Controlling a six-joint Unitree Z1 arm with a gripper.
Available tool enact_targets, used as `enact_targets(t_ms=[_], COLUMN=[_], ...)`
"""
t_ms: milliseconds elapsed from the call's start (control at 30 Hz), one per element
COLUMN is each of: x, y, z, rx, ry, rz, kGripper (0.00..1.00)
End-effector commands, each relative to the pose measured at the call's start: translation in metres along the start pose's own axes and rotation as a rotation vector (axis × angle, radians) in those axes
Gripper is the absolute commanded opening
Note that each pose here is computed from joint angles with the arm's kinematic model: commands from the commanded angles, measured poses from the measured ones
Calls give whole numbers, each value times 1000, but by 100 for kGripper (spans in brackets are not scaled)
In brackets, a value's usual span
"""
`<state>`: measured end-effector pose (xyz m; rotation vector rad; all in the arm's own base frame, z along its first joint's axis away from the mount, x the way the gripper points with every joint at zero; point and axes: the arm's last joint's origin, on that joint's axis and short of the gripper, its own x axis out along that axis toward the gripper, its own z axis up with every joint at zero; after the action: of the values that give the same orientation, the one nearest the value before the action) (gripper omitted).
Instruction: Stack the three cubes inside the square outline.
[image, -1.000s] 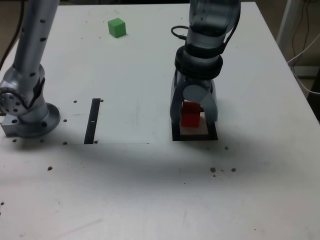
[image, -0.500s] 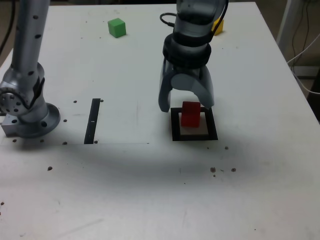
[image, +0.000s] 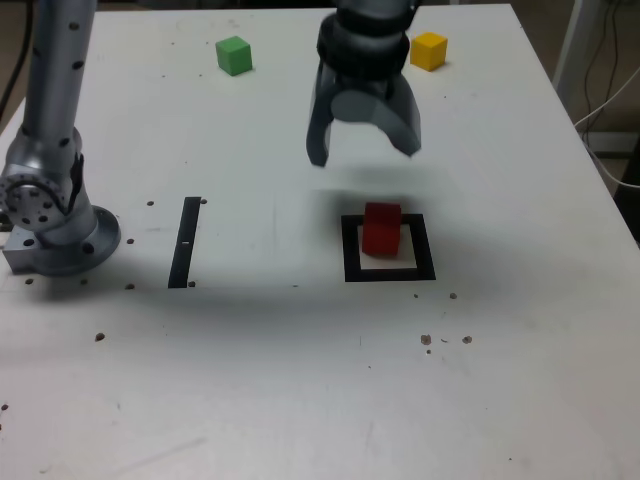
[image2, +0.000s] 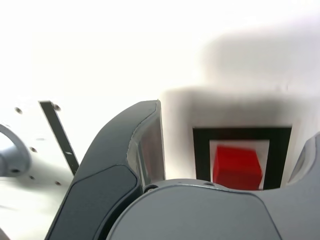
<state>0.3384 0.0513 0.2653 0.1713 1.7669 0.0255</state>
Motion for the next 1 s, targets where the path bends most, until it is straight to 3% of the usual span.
enact_targets(t_ms=[0,133,567,767,967], x=[-1,-3,-17,-18,-18], y=[11,32,98,125,149], z=[2,4,6,15,22], rx=[3,2,46,50,33], ry=[-3,-8,-58,-62,-90], rz=[-4,-15,34,28,17], kGripper=[99,99,100,99,99])
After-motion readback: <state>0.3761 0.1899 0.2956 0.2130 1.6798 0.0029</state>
